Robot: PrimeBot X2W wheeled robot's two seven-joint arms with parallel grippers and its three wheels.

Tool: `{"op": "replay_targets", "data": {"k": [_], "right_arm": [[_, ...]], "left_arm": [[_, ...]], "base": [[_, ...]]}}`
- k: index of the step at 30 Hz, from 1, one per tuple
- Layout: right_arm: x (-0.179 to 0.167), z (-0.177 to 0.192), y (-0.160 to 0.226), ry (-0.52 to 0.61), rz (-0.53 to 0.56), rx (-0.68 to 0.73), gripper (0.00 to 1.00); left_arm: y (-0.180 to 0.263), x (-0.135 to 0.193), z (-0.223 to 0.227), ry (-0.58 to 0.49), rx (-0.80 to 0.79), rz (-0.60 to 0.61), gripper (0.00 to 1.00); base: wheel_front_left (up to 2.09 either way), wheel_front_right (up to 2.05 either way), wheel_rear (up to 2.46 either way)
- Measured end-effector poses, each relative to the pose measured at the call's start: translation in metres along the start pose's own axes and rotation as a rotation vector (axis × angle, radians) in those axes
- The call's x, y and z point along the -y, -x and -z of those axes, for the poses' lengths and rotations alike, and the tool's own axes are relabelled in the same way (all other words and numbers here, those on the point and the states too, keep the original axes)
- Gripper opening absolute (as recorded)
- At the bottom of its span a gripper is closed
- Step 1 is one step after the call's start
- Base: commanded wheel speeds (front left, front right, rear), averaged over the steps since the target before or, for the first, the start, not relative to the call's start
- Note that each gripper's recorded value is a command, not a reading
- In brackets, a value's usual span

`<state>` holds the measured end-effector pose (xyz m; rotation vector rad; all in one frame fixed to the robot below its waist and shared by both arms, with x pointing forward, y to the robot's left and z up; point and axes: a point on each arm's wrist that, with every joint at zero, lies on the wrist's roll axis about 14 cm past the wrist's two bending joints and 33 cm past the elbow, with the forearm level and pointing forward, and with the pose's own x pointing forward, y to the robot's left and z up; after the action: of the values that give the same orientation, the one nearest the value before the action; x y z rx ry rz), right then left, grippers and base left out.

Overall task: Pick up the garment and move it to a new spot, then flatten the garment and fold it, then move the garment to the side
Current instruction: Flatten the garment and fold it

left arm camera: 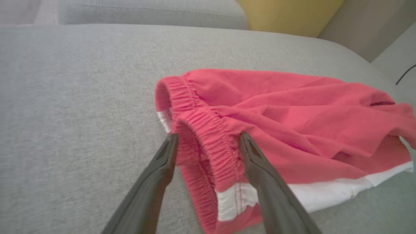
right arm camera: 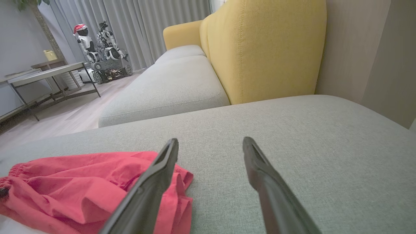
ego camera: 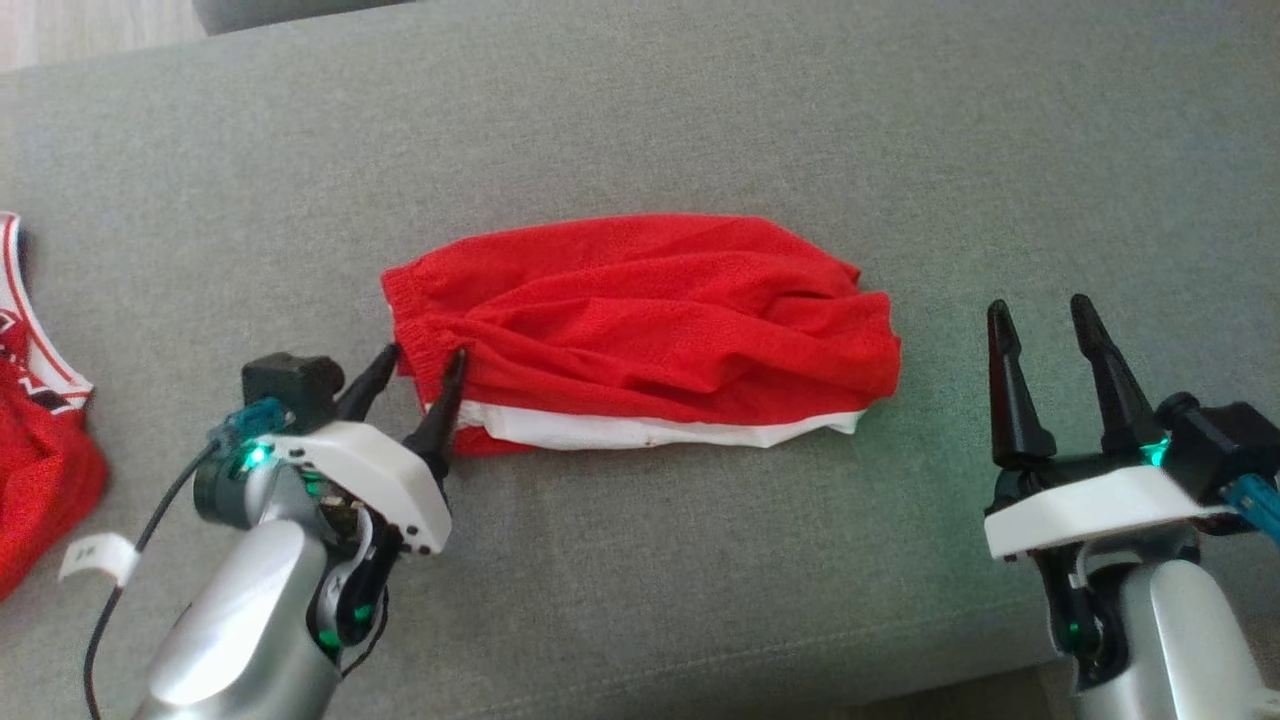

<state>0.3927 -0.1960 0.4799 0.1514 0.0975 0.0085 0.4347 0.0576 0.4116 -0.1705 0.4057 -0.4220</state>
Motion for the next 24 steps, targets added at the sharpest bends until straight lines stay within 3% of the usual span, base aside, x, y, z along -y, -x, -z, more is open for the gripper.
{"op": "replay_targets", "data": {"k": [5,14,20,24], "right_arm": [[-0.002,-0.006,0.001,0.000,-0.007,0.018,1.00],[-0.015,-0.021,0.000,0.017,-0.046,0.054,1.00],[-0.026,-0.022,0.004,0.028,-0.077,0.049,1.00],[-0.032,-0.028,0.012,0.034,-0.092,0.059,1.00]], "left_arm": [[0.009,-0.007,-0.011,-0.018,0.075,-0.052,1.00],[0.059,-0.039,-0.056,-0.043,0.342,-0.271,1.00],[0.084,-0.041,-0.082,-0.095,0.448,-0.307,1.00],[0.109,-0.036,-0.072,-0.149,0.450,-0.318,1.00]], "base": [[0.00,0.00,0.00],[0.00,0.00,0.00],[0.00,0.00,0.00],[0.00,0.00,0.00]]}}
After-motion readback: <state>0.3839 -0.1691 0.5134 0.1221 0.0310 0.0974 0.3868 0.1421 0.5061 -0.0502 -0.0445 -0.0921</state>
